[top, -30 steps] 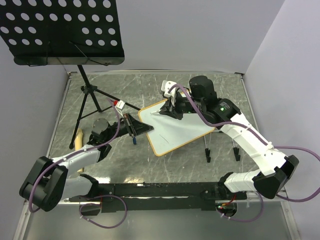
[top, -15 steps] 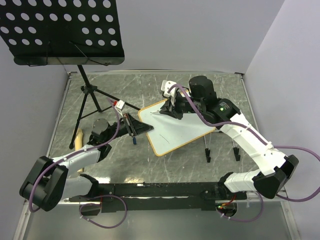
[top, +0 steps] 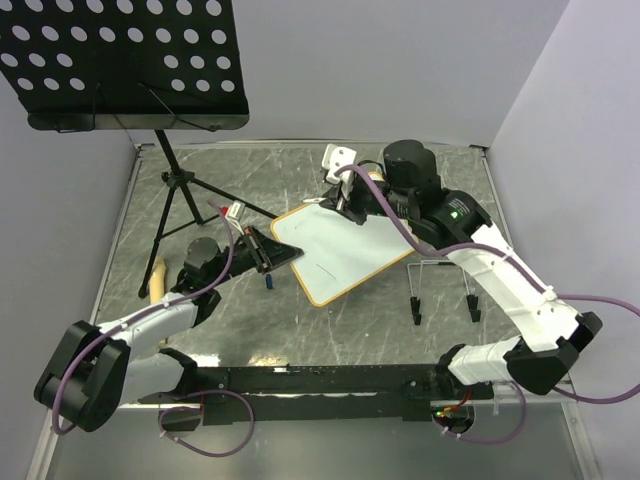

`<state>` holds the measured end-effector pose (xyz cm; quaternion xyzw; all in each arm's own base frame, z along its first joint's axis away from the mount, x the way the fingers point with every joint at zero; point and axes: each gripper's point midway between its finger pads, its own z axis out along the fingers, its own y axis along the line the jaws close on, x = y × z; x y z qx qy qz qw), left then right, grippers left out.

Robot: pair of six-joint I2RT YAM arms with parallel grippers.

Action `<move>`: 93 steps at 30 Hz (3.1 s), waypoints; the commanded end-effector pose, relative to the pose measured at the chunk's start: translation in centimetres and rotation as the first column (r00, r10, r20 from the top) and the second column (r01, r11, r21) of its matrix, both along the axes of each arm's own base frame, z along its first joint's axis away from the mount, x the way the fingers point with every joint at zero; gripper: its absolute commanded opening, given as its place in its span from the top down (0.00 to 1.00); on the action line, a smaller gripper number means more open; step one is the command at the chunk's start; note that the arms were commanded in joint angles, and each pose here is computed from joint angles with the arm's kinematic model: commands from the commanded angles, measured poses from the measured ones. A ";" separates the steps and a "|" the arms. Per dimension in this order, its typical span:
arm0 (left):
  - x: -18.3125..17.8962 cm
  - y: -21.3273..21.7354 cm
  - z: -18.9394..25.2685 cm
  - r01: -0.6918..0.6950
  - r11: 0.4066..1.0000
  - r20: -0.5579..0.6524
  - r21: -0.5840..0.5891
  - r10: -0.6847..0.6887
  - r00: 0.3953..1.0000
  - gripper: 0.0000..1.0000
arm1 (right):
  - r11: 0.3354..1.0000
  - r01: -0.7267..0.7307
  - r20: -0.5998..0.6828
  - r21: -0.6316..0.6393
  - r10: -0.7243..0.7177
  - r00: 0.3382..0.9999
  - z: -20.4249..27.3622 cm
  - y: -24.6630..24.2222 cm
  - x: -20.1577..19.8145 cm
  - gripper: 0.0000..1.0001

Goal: Write a sentence on the whiteboard
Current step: Adjust the whiteboard at the corner of the board.

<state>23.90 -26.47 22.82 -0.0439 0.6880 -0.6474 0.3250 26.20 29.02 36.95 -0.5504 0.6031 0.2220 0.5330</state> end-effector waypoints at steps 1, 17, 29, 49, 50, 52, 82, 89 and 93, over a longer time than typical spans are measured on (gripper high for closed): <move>0.6 0.5 6.4 -0.047 0.994 0.206 -0.095 0.065 0.976 0.99 | 0.993 0.098 0.082 0.068 -0.104 0.991 2.2 -1.5 -0.4 1.00; 0.2 0.9 8.4 -0.052 0.988 0.303 -0.143 0.094 0.948 0.99 | 0.975 0.156 0.011 0.159 -0.160 0.987 1.0 -0.6 -1.8 1.00; -1.0 0.4 8.6 0.005 0.993 0.376 -0.122 0.041 0.926 0.99 | 0.983 -0.165 -0.054 0.085 0.170 0.984 -0.1 1.6 -6.9 1.00; -1.5 0.8 9.4 0.000 0.990 0.386 -0.139 0.055 0.921 0.99 | 0.993 -0.057 -0.189 0.100 0.075 0.979 6.3 -1.0 -6.4 1.00; -1.3 0.7 9.3 -0.009 0.992 0.387 -0.126 0.058 0.920 0.99 | 0.995 -0.022 -0.186 0.098 0.040 0.982 4.8 -0.6 -5.4 1.00; -0.9 0.6 9.7 -0.020 0.993 0.385 -0.115 0.063 0.921 0.99 | 0.993 0.020 -0.185 0.115 0.002 0.983 4.0 -1.1 -5.1 1.00; 10.2 -19.9 5.1 0.399 0.914 0.357 0.072 -0.398 0.845 0.99 | 0.699 0.671 -0.230 0.250 -0.630 0.742 0.9 -18.9 4.8 1.00; 10.4 -20.2 3.8 0.436 0.885 0.300 0.164 -0.465 0.833 0.99 | 0.730 0.645 -0.253 0.225 -0.595 0.762 -0.7 -18.3 4.5 1.00; 10.1 -20.2 4.3 0.454 0.877 0.307 0.158 -0.481 0.821 0.99 | 0.771 0.607 -0.225 0.193 -0.568 0.792 -1.7 -17.9 4.5 1.00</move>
